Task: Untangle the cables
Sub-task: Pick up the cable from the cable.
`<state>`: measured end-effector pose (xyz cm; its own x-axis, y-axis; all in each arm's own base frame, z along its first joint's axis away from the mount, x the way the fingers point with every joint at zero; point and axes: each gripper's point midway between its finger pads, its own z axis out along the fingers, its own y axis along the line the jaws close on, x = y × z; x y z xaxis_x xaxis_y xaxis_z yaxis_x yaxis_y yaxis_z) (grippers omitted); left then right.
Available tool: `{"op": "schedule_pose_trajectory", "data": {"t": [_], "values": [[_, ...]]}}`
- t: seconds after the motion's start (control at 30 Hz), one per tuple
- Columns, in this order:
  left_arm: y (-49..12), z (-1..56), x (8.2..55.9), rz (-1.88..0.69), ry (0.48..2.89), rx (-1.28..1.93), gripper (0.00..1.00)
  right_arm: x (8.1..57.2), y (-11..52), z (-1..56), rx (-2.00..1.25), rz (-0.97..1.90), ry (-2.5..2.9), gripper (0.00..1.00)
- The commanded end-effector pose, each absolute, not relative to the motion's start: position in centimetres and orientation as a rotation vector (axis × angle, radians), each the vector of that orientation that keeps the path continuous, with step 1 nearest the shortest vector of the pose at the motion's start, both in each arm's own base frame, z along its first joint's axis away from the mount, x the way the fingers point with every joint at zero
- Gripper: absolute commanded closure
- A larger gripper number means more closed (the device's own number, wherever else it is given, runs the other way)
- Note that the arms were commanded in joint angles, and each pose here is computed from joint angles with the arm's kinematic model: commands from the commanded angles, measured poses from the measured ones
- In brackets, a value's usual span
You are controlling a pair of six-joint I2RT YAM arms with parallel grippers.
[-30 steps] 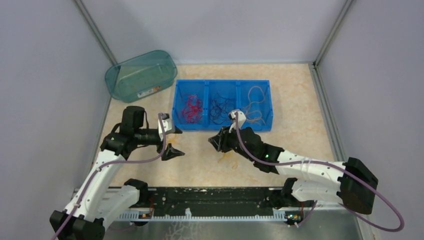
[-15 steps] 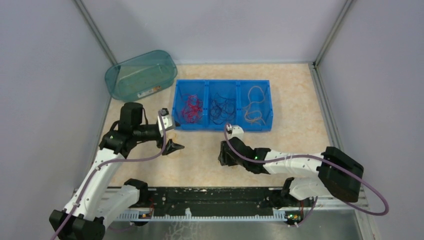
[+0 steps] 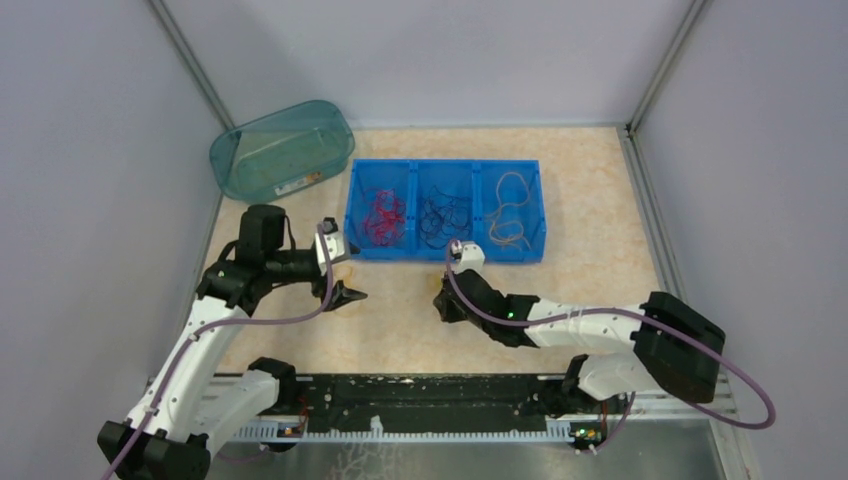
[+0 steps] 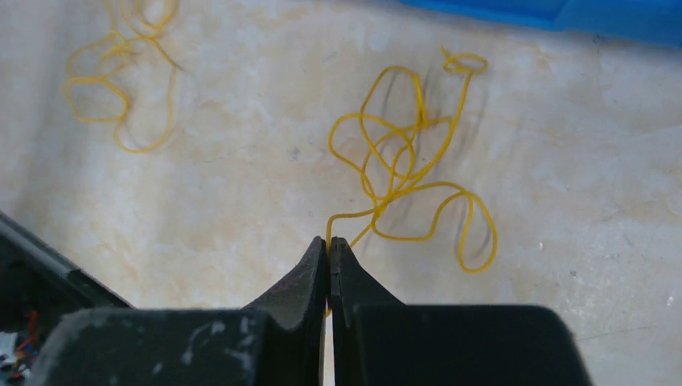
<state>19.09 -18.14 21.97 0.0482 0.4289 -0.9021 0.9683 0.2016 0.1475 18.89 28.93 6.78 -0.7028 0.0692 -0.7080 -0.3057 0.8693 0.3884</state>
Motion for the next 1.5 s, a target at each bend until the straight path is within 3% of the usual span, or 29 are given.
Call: {"op": "schedule_pose_trajectory", "data": {"t": [0.0, 0.17, 0.37, 0.67, 0.8, 1.07, 1.37, 1.47], "values": [[-18.3, 22.9, 18.6, -0.717, 1.486, 1.409, 0.0, 19.0, 32.0, 14.8, -0.241, 0.903, 2.004, 1.0], [-18.6, 23.2, 18.1, -0.746, 1.449, 1.421, 0.0, 15.1, 34.1, 21.6, -0.525, 1.183, 1.764, 1.0], [-19.6, 25.8, 17.7, -0.81, 1.363, 1.41, 0.0, 11.4, 36.0, 24.7, -0.84, 1.325, 1.649, 1.0], [-20.2, 25.6, 15.4, -0.951, 1.375, 1.422, 0.02, 11.3, 37.9, 26.9, -0.939, 1.341, 1.563, 1.0], [-19.7, 24.6, 15.9, -0.881, 1.402, 1.429, 0.07, 11.4, 38.1, 27.5, -0.949, 1.34, 1.545, 1.0], [-19.2, 22.8, 17.0, -0.829, 1.495, 1.428, 0.29, 11.7, 37.7, 28.3, -0.919, 1.318, 1.504, 1.0], [-19.8, 22.7, 17.1, -0.893, 1.554, 1.402, 0.7, 12.0, 37.0, 28.9, -0.879, 1.304, 1.465, 1.0], [-19.9, 23.0, 17.5, -0.88, 1.558, 1.399, 0.87, 12.1, 36.8, 28.8, -0.861, 1.306, 1.457, 1.0]]}}
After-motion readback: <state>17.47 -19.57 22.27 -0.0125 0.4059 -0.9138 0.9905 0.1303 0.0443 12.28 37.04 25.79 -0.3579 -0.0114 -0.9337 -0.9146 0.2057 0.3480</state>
